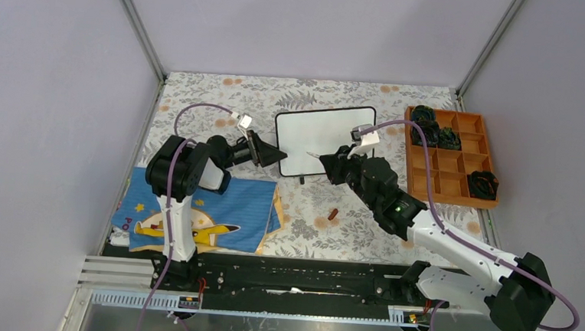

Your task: Write a sentence on the whiteboard

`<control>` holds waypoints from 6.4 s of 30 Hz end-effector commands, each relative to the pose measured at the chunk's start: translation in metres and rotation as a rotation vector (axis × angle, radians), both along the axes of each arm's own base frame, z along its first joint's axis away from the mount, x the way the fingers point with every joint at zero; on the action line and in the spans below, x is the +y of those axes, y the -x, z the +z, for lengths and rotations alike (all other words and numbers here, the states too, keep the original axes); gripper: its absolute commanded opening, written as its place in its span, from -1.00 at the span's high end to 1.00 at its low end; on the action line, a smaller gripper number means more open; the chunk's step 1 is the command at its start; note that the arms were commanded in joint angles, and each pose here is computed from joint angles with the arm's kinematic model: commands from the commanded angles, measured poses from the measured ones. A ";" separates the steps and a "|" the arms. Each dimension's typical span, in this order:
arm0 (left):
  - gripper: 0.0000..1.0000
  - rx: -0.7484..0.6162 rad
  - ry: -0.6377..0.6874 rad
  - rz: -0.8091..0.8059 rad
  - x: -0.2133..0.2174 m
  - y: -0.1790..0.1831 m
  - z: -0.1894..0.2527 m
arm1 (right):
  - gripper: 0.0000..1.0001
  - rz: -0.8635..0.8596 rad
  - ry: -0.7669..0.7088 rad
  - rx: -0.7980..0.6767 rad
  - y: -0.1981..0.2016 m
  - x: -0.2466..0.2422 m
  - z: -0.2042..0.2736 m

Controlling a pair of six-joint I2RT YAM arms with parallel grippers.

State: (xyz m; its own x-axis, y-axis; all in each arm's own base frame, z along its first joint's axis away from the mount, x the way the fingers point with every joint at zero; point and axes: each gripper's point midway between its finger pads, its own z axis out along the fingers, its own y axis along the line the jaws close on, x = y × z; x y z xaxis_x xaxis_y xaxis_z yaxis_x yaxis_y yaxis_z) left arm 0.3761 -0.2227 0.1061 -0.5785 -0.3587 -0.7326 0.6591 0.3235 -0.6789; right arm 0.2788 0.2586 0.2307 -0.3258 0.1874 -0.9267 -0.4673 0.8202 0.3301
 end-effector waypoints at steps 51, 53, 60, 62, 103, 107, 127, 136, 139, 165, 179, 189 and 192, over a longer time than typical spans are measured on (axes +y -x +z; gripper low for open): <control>0.95 -0.095 0.050 0.025 0.008 -0.022 0.013 | 1.00 -0.160 0.020 -0.303 -0.082 0.062 0.034; 0.98 -0.095 0.050 0.025 0.008 -0.022 0.013 | 1.00 -0.158 0.020 -0.301 -0.083 0.064 0.034; 1.00 -0.095 0.048 0.022 0.008 -0.021 0.013 | 1.00 -0.171 0.031 -0.289 -0.088 0.066 0.026; 1.00 -0.096 0.047 0.021 0.008 -0.021 0.012 | 1.00 -0.178 0.034 -0.287 -0.089 0.066 0.025; 1.00 -0.099 0.044 0.024 0.009 -0.020 0.013 | 1.00 -0.227 0.153 -0.189 -0.082 0.042 -0.029; 1.00 -0.097 0.044 0.025 0.009 -0.020 0.012 | 1.00 -0.232 0.153 -0.186 -0.079 0.038 -0.030; 1.00 -0.097 0.042 0.025 0.009 -0.020 0.011 | 1.00 -0.274 0.059 -0.249 -0.090 0.035 0.017; 1.00 -0.097 0.041 0.023 0.009 -0.019 0.011 | 1.00 -0.270 0.072 -0.224 -0.099 0.038 0.009; 1.00 -0.097 0.041 0.024 0.009 -0.019 0.011 | 1.00 -0.274 0.079 -0.214 -0.099 0.037 0.003; 1.00 -0.101 0.042 0.025 0.009 -0.020 0.012 | 1.00 -0.194 0.110 -0.108 -0.087 0.045 -0.034; 1.00 -0.103 0.043 0.027 0.009 -0.020 0.014 | 1.00 -0.110 0.125 -0.030 -0.069 0.055 -0.061; 1.00 -0.101 0.042 0.027 0.009 -0.019 0.013 | 1.00 -0.157 0.094 -0.083 -0.067 0.040 -0.032; 1.00 -0.102 0.041 0.027 0.009 -0.019 0.013 | 1.00 -0.203 0.087 -0.118 -0.070 0.027 -0.016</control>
